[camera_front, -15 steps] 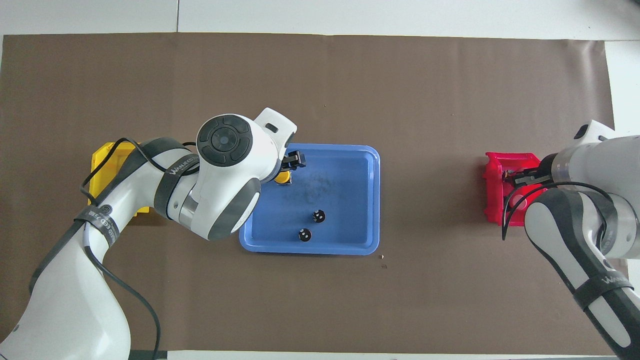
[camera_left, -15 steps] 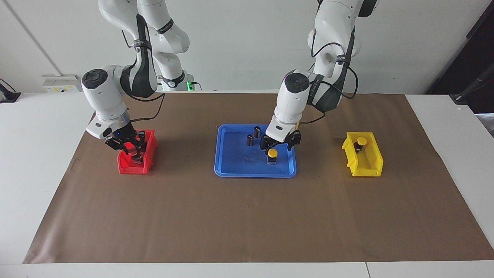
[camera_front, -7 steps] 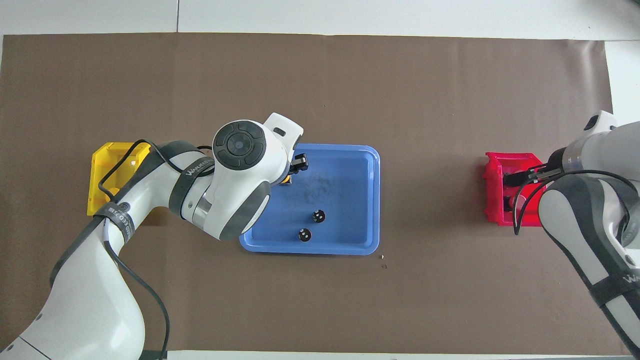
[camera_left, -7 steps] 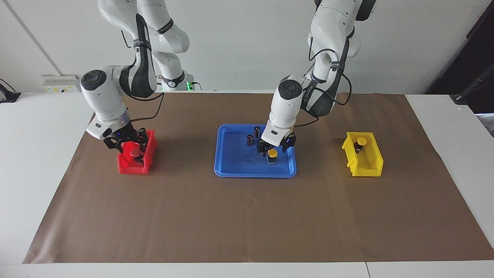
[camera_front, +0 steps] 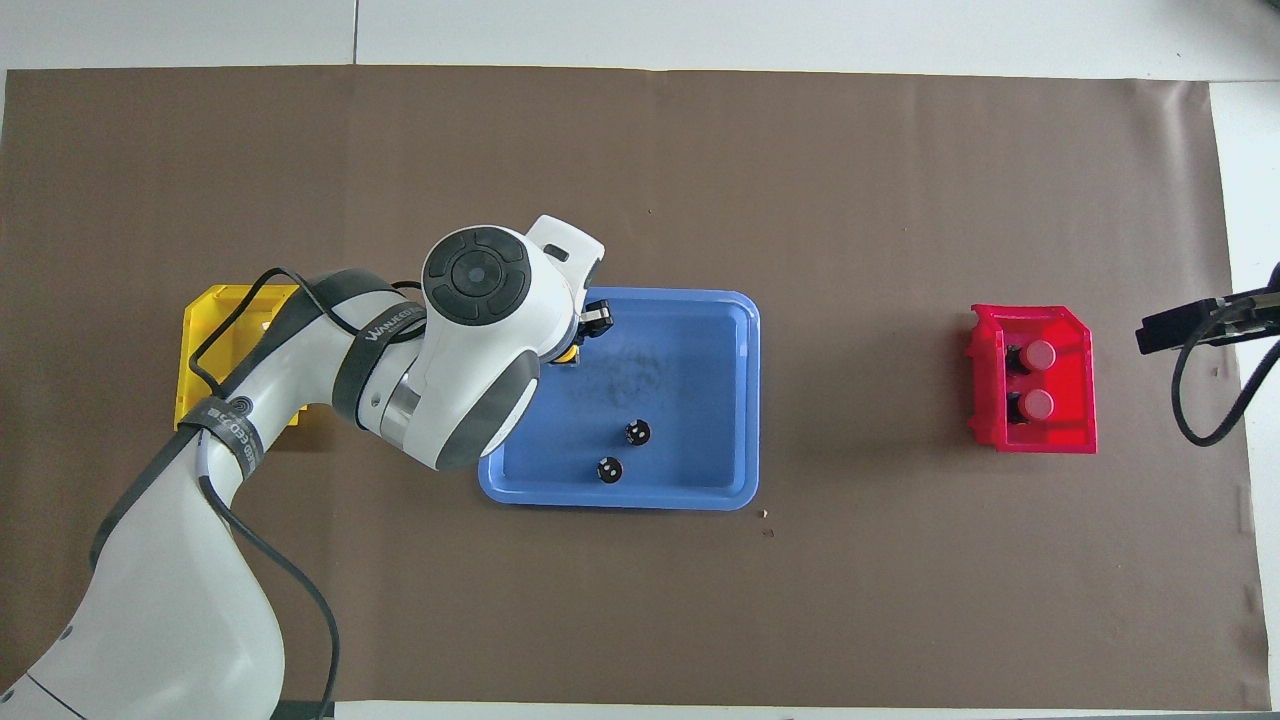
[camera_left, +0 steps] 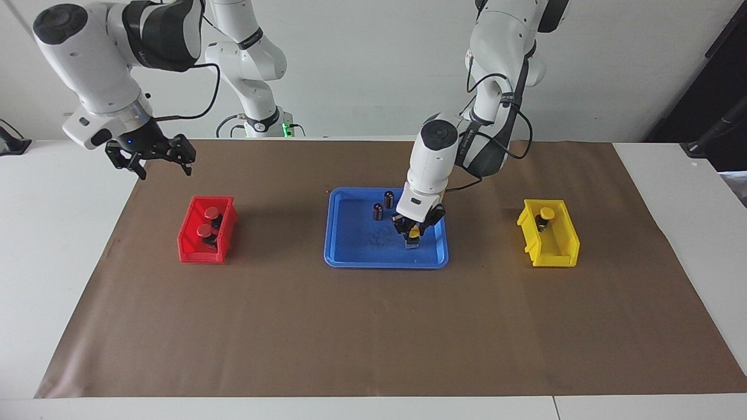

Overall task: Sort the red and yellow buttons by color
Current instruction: 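Grasp the last yellow button with the left gripper while the right gripper withdraws, then carry the yellow button to the yellow bin and release it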

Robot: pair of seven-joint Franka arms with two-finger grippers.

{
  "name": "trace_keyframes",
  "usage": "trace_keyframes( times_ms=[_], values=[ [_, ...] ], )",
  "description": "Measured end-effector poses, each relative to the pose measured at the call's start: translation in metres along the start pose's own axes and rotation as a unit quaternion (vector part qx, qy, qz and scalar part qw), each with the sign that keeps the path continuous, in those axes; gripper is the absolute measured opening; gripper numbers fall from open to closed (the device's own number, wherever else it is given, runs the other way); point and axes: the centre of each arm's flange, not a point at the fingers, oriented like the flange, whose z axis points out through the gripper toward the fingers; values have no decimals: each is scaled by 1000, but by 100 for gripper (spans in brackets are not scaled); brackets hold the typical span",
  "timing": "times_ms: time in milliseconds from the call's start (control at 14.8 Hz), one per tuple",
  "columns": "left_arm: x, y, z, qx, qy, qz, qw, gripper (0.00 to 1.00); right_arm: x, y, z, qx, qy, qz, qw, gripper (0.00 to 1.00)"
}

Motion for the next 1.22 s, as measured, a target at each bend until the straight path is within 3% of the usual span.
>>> trace_keyframes(
  times_ms=[203,473,810,1215],
  values=[
    [35,-38,-64,31,-5,35,999,41,-4,4,-27,-1,6,16,1000,100],
    [100,-166,-118,36,-14,85,996,41,0,23,-22,2,2,37,999,100],
    [145,-292,-101,32,-31,117,992,41,5,17,-16,4,-5,42,999,100],
    [132,-320,-52,22,-16,103,994,41,4,12,-21,5,-9,38,999,100]
  ],
)
